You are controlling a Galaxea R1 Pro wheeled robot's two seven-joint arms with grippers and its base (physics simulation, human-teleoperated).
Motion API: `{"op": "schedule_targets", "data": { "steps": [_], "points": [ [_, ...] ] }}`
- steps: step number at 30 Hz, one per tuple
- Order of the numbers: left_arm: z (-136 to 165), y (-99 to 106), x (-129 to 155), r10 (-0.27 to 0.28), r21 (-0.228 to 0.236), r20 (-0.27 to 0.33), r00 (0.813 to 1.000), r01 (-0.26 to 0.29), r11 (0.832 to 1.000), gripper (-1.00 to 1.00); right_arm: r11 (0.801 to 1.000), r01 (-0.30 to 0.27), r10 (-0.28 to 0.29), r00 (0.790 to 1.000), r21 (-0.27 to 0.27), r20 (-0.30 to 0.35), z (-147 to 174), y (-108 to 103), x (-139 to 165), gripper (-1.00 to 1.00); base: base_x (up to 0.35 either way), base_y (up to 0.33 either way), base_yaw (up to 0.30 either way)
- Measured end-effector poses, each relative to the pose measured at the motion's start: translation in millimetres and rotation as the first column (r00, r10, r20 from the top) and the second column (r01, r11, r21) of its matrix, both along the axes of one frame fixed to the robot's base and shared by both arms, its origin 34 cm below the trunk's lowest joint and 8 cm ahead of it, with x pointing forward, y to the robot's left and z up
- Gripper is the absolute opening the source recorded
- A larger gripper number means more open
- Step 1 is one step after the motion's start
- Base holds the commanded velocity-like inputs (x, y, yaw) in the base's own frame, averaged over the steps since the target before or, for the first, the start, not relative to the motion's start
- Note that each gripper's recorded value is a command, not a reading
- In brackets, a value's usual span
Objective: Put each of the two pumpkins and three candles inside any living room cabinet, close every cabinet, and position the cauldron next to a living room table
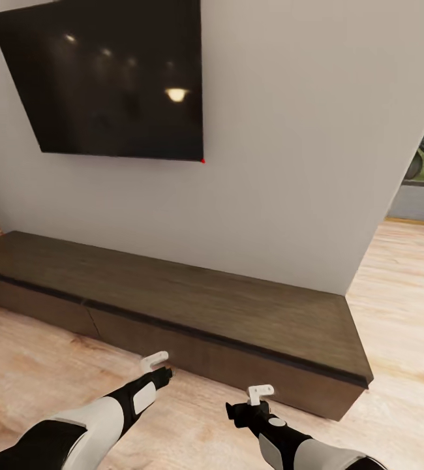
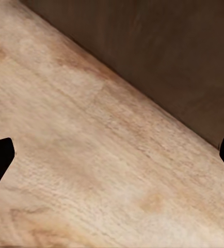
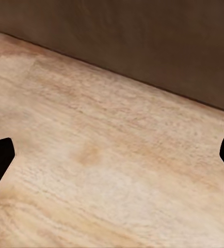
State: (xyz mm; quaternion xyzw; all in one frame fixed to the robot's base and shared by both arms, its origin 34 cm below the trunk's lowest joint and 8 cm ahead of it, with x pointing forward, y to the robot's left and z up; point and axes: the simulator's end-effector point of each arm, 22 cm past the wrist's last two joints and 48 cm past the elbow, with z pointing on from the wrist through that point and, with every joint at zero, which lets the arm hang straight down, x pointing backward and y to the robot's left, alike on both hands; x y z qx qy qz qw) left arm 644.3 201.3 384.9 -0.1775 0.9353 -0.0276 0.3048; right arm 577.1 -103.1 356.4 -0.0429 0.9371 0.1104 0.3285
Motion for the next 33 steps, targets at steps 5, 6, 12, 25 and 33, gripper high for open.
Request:
{"op": "schedule_targets", "data": {
  "steps": [5, 6, 12, 25, 33],
  "points": [
    [-0.4, -0.3, -0.6, 0.000, 0.000, -0.001, 1.000, 0.000, 1.000, 1.00, 1.000, -0.025, 0.025, 1.000, -0.014, 0.004, -0.4, 0.9, -1.0, 1.00, 0.000, 0.000, 0.277],
    [-0.5, -0.3, -0.7, 0.000, 0.000, -0.002, 1.000, 0.000, 1.000, 1.00, 0.999, -0.029, 0.030, 1.000, -0.016, 0.005, -0.4, 1.1, -1.1, 1.00, 0.000, 0.000, 0.277],
    [-0.4, -0.4, -0.8, -0.001, 0.000, -0.002, 1.000, 0.001, 1.000, 1.00, 0.999, -0.036, 0.037, 0.999, -0.020, 0.006, -0.5, 1.3, -1.6, 1.00, 0.000, 0.000, 0.277],
    [1.3, 0.2, -0.1, 0.000, 0.001, 0.001, 1.000, 0.000, 1.000, 1.00, 0.999, -0.035, 0.035, 0.999, -0.019, 0.009, 0.9, 1.3, -0.9, 1.00, 0.000, 0.000, 0.277],
    [1.1, -0.2, -0.5, -0.001, 0.001, 0.001, 1.000, 0.001, 1.000, 1.00, 0.999, -0.034, 0.035, 0.999, -0.019, 0.009, 0.7, 1.2, -1.4, 1.00, 0.000, 0.000, 0.279]
  ]
}}
